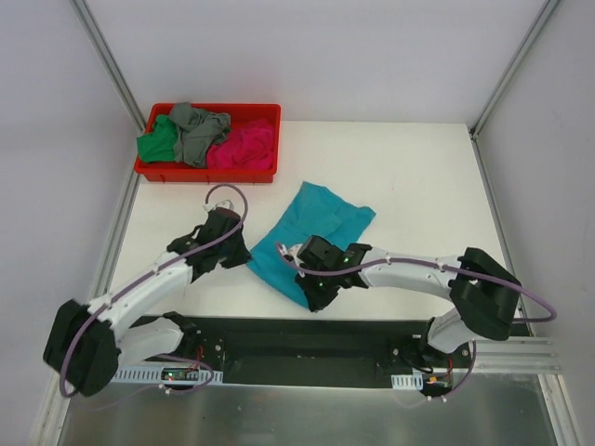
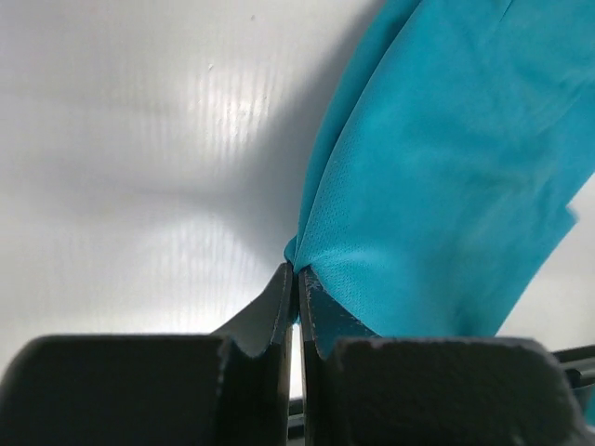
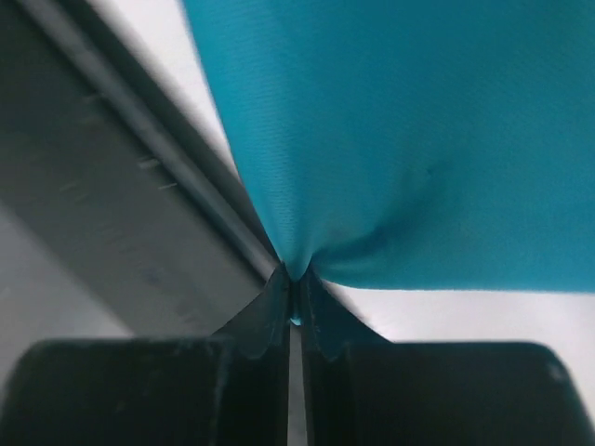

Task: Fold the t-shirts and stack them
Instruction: Grab one side of the 2/3 rectangular tshirt with both arms, then fold the long partially folded tshirt into a neat square

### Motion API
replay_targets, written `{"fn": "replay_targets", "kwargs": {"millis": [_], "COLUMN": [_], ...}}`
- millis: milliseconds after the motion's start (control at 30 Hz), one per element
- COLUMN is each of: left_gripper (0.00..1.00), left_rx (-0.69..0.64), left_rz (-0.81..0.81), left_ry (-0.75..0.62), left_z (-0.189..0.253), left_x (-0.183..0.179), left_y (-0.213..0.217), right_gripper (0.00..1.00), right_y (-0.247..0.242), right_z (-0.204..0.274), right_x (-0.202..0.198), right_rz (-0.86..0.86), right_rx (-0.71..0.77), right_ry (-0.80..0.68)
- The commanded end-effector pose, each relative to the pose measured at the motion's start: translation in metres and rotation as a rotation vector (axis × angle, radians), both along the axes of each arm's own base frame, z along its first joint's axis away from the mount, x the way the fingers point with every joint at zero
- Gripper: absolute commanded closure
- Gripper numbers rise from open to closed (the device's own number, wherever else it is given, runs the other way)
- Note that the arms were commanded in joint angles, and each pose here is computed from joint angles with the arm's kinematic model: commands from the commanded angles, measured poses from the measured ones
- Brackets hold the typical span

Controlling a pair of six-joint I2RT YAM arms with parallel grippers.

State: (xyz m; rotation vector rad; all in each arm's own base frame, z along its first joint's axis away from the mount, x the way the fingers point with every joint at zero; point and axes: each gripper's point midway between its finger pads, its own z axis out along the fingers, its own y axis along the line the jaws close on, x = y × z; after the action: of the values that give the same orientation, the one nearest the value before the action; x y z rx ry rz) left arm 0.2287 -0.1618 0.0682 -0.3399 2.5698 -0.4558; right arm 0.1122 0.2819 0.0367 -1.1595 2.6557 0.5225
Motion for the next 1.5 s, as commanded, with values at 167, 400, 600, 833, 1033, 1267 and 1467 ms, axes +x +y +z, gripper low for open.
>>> {"fn": "replay_targets", "kwargs": {"millis": [167, 400, 600, 833, 1033, 1267, 1467], "left_gripper": [1.00, 1.00, 1.00, 1.00, 1.00, 1.00, 1.00], "left_rx": [0.003, -0.047, -0.044, -0.115, -0.136, -0.086, -0.007], "left_rz": [0.175, 0.210, 0.197, 0.098, 0.072, 0.023, -0.042], "left_ry": [-0.168, -0.318, -0.313, -0.333, -0.356, -0.275, -0.160], "left_z": [0.049, 0.102, 0.120, 0.140, 0.147, 0.121, 0.077], "left_x": [-0.048, -0.054, -0.038, 0.002, 0.042, 0.083, 0.117], "left_y": [0.064, 0.080, 0.069, 0.024, -0.004, -0.034, -0.061], "right_gripper": [0.99, 0.99, 0.99, 0.99, 0.99, 0.99, 0.98], "right_y": [0.081, 0.093, 0.080, 0.046, 0.011, -0.020, -0.049], "right_z": [0.119, 0.151, 0.144, 0.130, 0.116, 0.088, 0.048], "right_x": [-0.111, -0.122, -0.099, -0.053, -0.015, 0.015, 0.057], "right_rz": [0.275, 0.333, 0.222, 0.019, -0.161, -0.323, -0.502], "right_rx": [0.473, 0.586, 0.578, 0.562, 0.565, 0.518, 0.395], "right_ry": [0.366, 0.398, 0.324, 0.245, 0.208, 0.176, 0.083]}}
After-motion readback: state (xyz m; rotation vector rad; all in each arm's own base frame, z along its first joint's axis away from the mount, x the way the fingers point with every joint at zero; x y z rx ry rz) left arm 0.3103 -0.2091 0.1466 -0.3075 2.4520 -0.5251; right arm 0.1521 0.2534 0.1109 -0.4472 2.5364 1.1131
